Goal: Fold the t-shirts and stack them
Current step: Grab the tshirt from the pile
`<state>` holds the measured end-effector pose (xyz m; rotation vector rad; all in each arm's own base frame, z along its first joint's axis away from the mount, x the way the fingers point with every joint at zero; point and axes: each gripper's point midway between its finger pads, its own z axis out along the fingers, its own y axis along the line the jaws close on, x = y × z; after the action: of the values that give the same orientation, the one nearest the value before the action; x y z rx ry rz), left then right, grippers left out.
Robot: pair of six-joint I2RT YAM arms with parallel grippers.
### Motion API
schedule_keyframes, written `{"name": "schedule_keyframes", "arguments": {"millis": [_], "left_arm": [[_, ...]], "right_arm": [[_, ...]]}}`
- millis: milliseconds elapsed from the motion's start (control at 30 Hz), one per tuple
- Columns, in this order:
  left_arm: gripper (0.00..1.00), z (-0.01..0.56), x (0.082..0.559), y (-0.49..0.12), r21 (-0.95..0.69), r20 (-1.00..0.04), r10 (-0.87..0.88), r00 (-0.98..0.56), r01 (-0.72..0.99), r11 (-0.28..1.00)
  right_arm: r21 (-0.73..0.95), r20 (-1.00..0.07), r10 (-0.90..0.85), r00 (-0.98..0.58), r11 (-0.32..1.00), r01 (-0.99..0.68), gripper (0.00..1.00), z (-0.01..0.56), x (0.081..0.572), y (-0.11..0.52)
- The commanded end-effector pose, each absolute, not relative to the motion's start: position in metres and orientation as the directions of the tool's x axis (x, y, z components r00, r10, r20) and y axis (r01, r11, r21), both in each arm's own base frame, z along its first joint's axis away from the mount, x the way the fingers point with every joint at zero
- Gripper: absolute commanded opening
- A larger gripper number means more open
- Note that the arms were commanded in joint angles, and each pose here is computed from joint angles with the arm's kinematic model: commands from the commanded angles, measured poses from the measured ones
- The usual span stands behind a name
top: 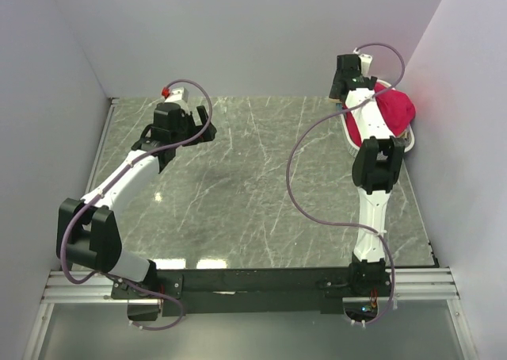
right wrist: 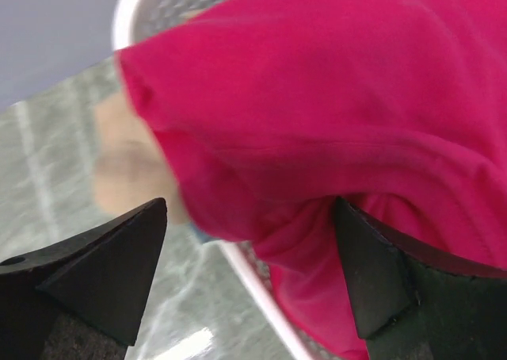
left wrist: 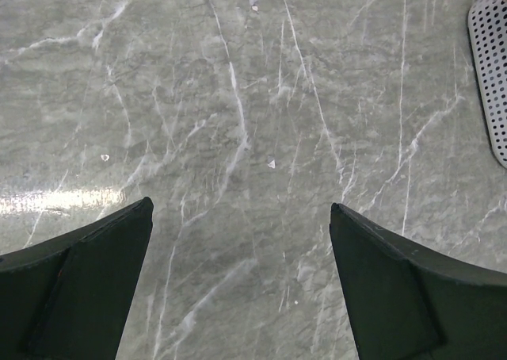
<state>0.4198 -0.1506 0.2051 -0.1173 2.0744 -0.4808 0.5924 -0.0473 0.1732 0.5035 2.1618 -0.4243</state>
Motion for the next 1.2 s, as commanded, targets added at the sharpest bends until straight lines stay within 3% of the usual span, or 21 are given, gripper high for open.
{"name": "schedule_keyframes", "arguments": {"millis": [0,267,367,467,567,600,667,700,867,1000,1167], "left_arm": [[0.99,0.228,0.427,-0.158,-0.408,-0.828,-0.292,-0.479,0.158,0.899],[1.0,0.229,0.426,-0.161,-0.424,-0.825,-0.3,-0.479,0.172,0.889],[0.99,0.229,0.426,-0.162,-0.423,-0.825,-0.298,-0.48,0.173,0.89],[0.99,0.229,0.426,-0.163,-0.427,-0.823,-0.3,-0.482,0.177,0.887],[0.99,0.228,0.426,-0.164,-0.432,-0.82,-0.302,-0.487,0.181,0.883],[0.99,0.227,0.425,-0.164,-0.433,-0.819,-0.303,-0.488,0.18,0.883],[0.99,0.227,0.425,-0.163,-0.432,-0.819,-0.303,-0.487,0.177,0.884],[0.99,0.228,0.425,-0.163,-0.433,-0.82,-0.305,-0.485,0.175,0.884],[0.99,0.229,0.426,-0.163,-0.438,-0.82,-0.312,-0.48,0.176,0.882],[0.99,0.23,0.425,-0.167,-0.454,-0.813,-0.319,-0.487,0.186,0.871],[0.99,0.229,0.423,-0.171,-0.466,-0.807,-0.323,-0.494,0.197,0.863]], "right_arm": [[-0.198,-0.873,0.141,-0.467,0.773,0.602,0.91,0.2,0.595,-0.083],[-0.247,-0.9,0.054,-0.432,0.753,0.609,0.93,0.208,0.615,-0.095],[-0.265,-0.883,0.063,-0.464,0.75,0.606,0.92,0.186,0.62,-0.099],[-0.265,-0.888,0.057,-0.456,0.748,0.609,0.82,0.181,0.624,-0.101],[-0.253,-0.893,0.063,-0.446,0.748,0.613,0.58,0.18,0.627,-0.104],[-0.248,-0.895,0.067,-0.441,0.749,0.615,0.39,0.182,0.628,-0.105],[-0.233,-0.901,0.071,-0.428,0.753,0.616,0.18,0.187,0.628,-0.105],[-0.224,-0.908,0.072,-0.413,0.75,0.623,0.0,0.197,0.626,-0.105],[-0.171,-0.934,0.059,-0.351,0.791,0.587,0.0,0.232,0.611,-0.09],[-0.073,-0.974,0.047,-0.221,0.859,0.506,0.0,0.312,0.581,-0.061],[-0.01,-0.986,0.06,-0.157,0.91,0.414,0.0,0.368,0.543,-0.034]]}}
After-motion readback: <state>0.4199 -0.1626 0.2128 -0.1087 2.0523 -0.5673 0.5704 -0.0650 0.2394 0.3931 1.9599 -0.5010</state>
